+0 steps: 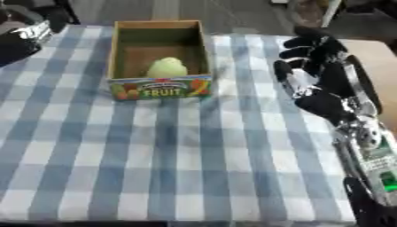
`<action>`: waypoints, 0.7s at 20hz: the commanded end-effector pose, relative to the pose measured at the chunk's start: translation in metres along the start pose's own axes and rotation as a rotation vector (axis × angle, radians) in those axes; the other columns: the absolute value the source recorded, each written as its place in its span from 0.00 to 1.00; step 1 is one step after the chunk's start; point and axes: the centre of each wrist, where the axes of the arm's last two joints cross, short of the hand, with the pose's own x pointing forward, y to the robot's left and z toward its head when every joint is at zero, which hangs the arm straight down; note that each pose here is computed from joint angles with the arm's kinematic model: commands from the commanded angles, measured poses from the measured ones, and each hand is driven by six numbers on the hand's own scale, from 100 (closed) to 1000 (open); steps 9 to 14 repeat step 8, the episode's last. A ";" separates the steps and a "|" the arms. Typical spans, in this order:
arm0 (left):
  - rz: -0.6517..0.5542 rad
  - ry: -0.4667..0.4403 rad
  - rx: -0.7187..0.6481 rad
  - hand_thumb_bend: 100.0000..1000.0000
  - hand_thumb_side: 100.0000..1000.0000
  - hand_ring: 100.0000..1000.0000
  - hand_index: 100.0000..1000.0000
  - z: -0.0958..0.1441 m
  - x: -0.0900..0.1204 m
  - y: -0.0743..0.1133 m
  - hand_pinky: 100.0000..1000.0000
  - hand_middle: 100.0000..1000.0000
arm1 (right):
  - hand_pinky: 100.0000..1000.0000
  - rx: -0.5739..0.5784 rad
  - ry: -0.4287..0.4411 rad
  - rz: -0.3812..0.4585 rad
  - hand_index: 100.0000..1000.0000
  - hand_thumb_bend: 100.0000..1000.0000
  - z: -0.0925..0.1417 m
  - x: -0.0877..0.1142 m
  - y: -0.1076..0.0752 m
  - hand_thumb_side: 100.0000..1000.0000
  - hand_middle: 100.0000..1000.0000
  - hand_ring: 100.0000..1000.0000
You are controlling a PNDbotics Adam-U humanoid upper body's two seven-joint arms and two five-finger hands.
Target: Pick up objects on the table and place them in the box.
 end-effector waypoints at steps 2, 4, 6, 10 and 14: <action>0.063 -0.027 0.040 0.68 0.33 0.63 0.81 0.010 0.008 0.008 0.50 0.70 | 0.59 -0.010 -0.027 0.024 0.83 0.24 -0.004 0.007 -0.006 0.11 0.64 0.66; 0.085 -0.024 0.030 0.68 0.33 0.63 0.80 0.018 0.005 0.005 0.50 0.70 | 0.59 -0.012 -0.029 0.025 0.83 0.24 -0.005 0.007 -0.006 0.11 0.64 0.66; 0.098 -0.023 0.018 0.67 0.33 0.63 0.80 0.026 0.003 0.003 0.50 0.70 | 0.59 -0.017 -0.029 0.026 0.83 0.24 -0.005 0.007 -0.007 0.11 0.64 0.65; 0.111 -0.015 0.002 0.66 0.33 0.63 0.80 0.033 -0.001 0.000 0.50 0.70 | 0.59 -0.021 -0.030 0.027 0.83 0.24 -0.005 0.008 -0.007 0.11 0.64 0.65; 0.111 -0.015 0.002 0.66 0.33 0.63 0.80 0.033 -0.001 0.000 0.50 0.70 | 0.59 -0.021 -0.030 0.027 0.83 0.24 -0.005 0.008 -0.007 0.11 0.64 0.65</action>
